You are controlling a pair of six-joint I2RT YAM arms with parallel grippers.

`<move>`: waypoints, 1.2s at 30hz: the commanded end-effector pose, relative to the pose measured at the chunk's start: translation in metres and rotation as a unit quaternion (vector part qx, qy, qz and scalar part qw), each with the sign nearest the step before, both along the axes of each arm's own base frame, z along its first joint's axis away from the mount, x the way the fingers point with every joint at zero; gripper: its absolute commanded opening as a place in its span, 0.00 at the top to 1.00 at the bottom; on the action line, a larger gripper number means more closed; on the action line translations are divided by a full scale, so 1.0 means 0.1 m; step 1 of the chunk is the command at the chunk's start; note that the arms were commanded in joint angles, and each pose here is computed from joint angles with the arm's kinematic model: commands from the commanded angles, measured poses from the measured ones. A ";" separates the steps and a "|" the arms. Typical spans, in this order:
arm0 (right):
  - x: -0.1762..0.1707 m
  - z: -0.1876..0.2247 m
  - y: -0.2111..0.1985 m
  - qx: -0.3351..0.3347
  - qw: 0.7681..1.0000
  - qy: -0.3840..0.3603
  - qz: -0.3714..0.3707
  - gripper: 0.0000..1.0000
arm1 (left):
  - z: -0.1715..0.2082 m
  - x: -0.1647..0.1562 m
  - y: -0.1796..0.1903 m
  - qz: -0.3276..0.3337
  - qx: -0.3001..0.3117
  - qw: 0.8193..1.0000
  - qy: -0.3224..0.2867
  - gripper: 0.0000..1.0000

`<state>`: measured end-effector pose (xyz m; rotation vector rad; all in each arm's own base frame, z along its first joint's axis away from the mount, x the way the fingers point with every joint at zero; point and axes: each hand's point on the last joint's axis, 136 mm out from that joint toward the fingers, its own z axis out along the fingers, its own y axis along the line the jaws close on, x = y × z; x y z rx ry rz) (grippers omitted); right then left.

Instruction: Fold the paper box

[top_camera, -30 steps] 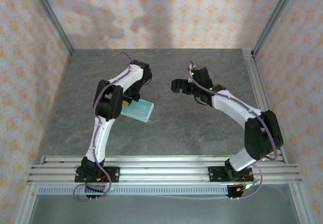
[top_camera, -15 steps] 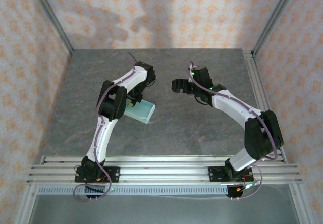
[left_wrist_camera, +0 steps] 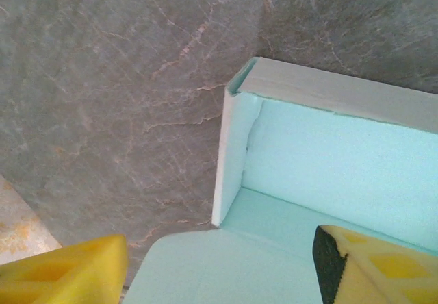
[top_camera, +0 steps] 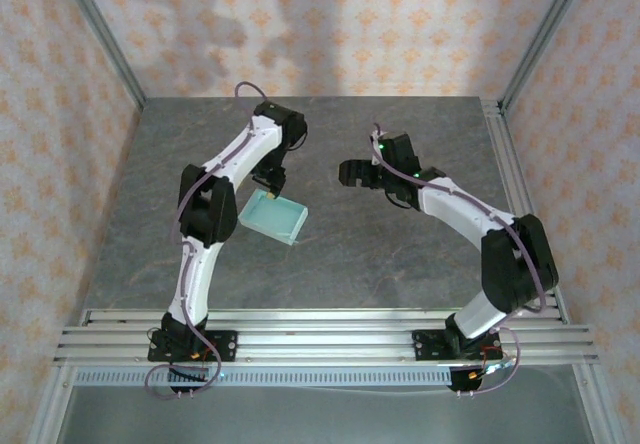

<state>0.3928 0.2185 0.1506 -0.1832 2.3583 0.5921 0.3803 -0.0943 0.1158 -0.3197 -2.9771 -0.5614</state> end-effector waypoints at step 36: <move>0.29 -0.95 1.18 -0.221 0.973 0.038 0.061 0.02 | 0.47 -1.61 1.22 0.442 -0.218 0.785 -0.375 0.00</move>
